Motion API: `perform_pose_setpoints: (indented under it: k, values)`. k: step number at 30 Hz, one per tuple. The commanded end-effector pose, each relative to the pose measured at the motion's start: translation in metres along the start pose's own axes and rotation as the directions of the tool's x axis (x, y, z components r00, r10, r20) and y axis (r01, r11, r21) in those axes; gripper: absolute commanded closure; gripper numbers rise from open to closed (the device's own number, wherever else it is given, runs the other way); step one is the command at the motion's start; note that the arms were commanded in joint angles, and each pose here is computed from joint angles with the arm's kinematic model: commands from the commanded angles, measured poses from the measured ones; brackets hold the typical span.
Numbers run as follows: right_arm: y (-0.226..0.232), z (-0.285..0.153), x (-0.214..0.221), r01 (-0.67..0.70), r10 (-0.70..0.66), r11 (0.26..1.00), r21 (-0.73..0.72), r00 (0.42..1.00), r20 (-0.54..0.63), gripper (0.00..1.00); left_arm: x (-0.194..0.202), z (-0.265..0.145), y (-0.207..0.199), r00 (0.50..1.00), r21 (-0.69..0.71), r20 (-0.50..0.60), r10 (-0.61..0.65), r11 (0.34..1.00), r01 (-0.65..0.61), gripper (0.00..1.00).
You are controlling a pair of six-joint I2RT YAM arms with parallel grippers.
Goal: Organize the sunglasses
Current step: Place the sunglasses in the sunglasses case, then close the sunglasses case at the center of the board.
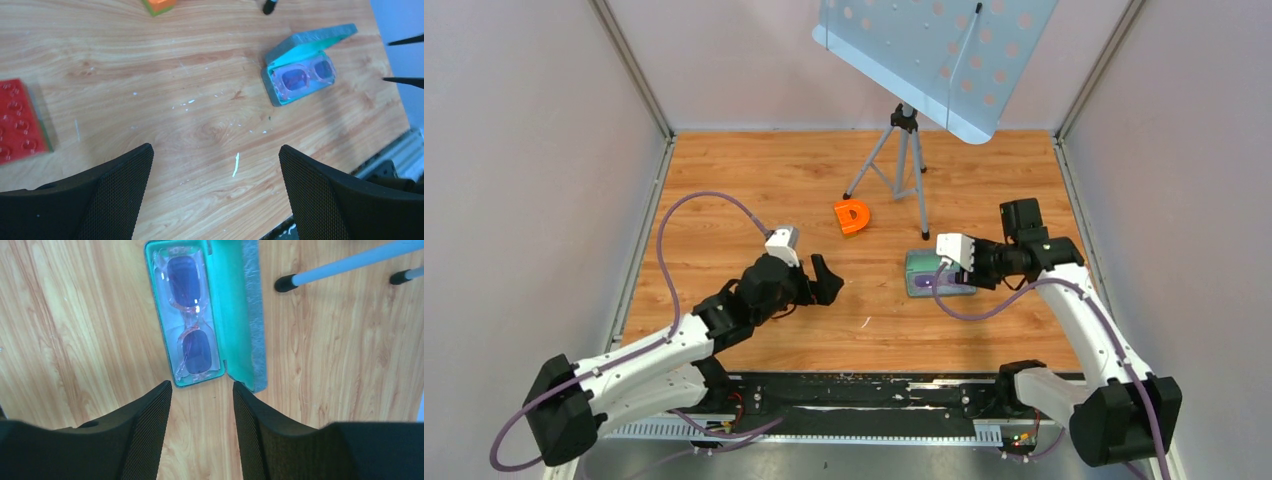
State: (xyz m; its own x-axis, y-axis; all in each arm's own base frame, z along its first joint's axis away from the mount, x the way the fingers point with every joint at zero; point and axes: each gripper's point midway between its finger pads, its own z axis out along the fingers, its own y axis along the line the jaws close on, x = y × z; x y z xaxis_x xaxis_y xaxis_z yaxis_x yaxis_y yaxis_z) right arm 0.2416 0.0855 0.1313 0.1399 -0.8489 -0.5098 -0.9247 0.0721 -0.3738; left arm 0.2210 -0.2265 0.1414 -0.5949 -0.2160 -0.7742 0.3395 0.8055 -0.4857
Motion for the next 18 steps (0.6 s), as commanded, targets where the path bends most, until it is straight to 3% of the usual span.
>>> perform_pose_setpoints:
  k: [1, 4, 5, 7, 8, 9, 10, 11, 12, 15, 18]
  values:
    - [-0.007, -0.02, -0.022, -0.132, 0.134, 0.99, -0.043, 0.989, 0.062, 0.5, -0.003, -0.006, 0.02, 0.996, -0.255, 0.092, 0.015, 0.967, 0.009, 0.0]
    - [-0.018, -0.023, -0.03, -0.167, 0.175, 0.98, -0.103, 0.982, 0.071, 0.56, -0.007, 0.002, 0.004, 0.984, -0.335, 0.042, 0.173, 0.93, -0.149, 0.0]
    - [-0.023, -0.022, -0.031, -0.172, 0.181, 0.979, -0.11, 0.981, 0.072, 0.58, -0.005, 0.009, 0.007, 0.989, -0.365, 0.057, 0.135, 0.925, -0.105, 0.0]
    - [-0.034, -0.018, -0.029, -0.18, 0.189, 0.976, -0.12, 0.98, 0.068, 0.6, 0.012, 0.013, 0.03, 0.985, -0.464, 0.139, -0.103, 0.872, 0.157, 0.0]
    - [-0.043, -0.016, -0.03, -0.182, 0.191, 0.976, -0.118, 0.979, 0.069, 0.62, 0.021, 0.021, 0.027, 0.986, -0.412, 0.113, -0.126, 0.897, 0.162, 0.03]
    - [-0.048, -0.013, -0.029, -0.194, 0.203, 0.973, -0.125, 0.977, 0.069, 0.63, 0.025, 0.029, 0.012, 0.984, -0.289, 0.109, -0.139, 0.943, 0.165, 0.13]
    - [-0.054, -0.011, -0.029, -0.207, 0.218, 0.97, -0.129, 0.973, 0.072, 0.63, 0.008, 0.038, -0.023, 0.96, -0.062, 0.192, -0.206, 0.973, 0.221, 0.26]
    - [-0.059, -0.005, -0.027, -0.23, 0.242, 0.962, -0.145, 0.968, 0.067, 0.62, 0.007, 0.039, -0.033, 0.94, 0.049, 0.226, -0.258, 0.966, 0.253, 0.36]
    - [-0.063, -0.002, -0.025, -0.242, 0.254, 0.958, -0.152, 0.965, 0.064, 0.61, 0.014, 0.042, -0.034, 0.927, 0.076, 0.213, -0.31, 0.951, 0.3, 0.41]
    - [-0.068, 0.009, -0.021, -0.234, 0.248, 0.955, -0.184, 0.967, 0.057, 0.55, 0.024, 0.062, -0.075, 0.939, 0.186, 0.139, -0.315, 0.939, 0.288, 0.49]
    - [-0.071, 0.019, -0.011, -0.239, 0.249, 0.949, -0.205, 0.968, 0.023, 0.53, 0.04, 0.076, -0.13, 0.926, 0.358, 0.055, -0.373, 0.873, 0.331, 0.53]
